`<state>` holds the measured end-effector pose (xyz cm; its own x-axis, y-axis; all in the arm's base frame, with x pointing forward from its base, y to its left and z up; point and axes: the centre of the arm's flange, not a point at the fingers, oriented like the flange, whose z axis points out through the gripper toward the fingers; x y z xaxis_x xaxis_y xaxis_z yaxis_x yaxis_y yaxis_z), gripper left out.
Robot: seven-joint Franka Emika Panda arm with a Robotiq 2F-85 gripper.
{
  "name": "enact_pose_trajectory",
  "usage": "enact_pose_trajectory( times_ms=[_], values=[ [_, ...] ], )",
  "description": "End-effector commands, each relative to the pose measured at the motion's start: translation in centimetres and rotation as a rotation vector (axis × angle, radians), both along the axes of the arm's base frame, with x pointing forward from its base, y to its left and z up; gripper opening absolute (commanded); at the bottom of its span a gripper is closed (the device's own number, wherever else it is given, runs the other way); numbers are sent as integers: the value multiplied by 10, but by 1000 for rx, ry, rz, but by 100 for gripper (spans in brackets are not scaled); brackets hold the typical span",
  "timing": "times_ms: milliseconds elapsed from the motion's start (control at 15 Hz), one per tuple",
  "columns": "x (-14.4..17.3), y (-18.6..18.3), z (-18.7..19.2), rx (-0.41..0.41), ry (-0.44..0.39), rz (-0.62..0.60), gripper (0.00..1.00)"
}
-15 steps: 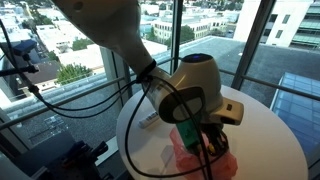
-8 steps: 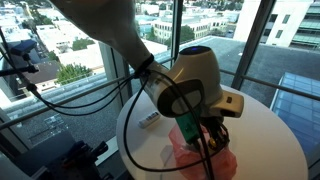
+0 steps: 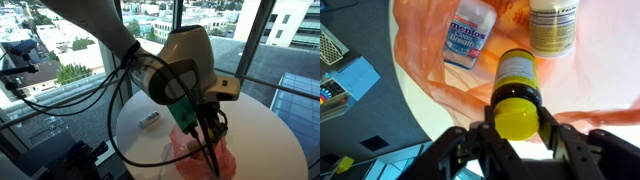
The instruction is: Remove the brown bottle from the plastic
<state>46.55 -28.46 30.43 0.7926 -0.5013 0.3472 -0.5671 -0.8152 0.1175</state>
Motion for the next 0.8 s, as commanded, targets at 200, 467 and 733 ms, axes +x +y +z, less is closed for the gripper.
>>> enact_pose_trajectory(
  times_ms=[200, 467, 733],
  values=[
    [-33, 39, 47, -48, 29, 52, 20],
    [-32, 67, 62, -41, 12, 125, 20],
    [-19, 108, 68, -30, 0, 207, 20]
  ],
)
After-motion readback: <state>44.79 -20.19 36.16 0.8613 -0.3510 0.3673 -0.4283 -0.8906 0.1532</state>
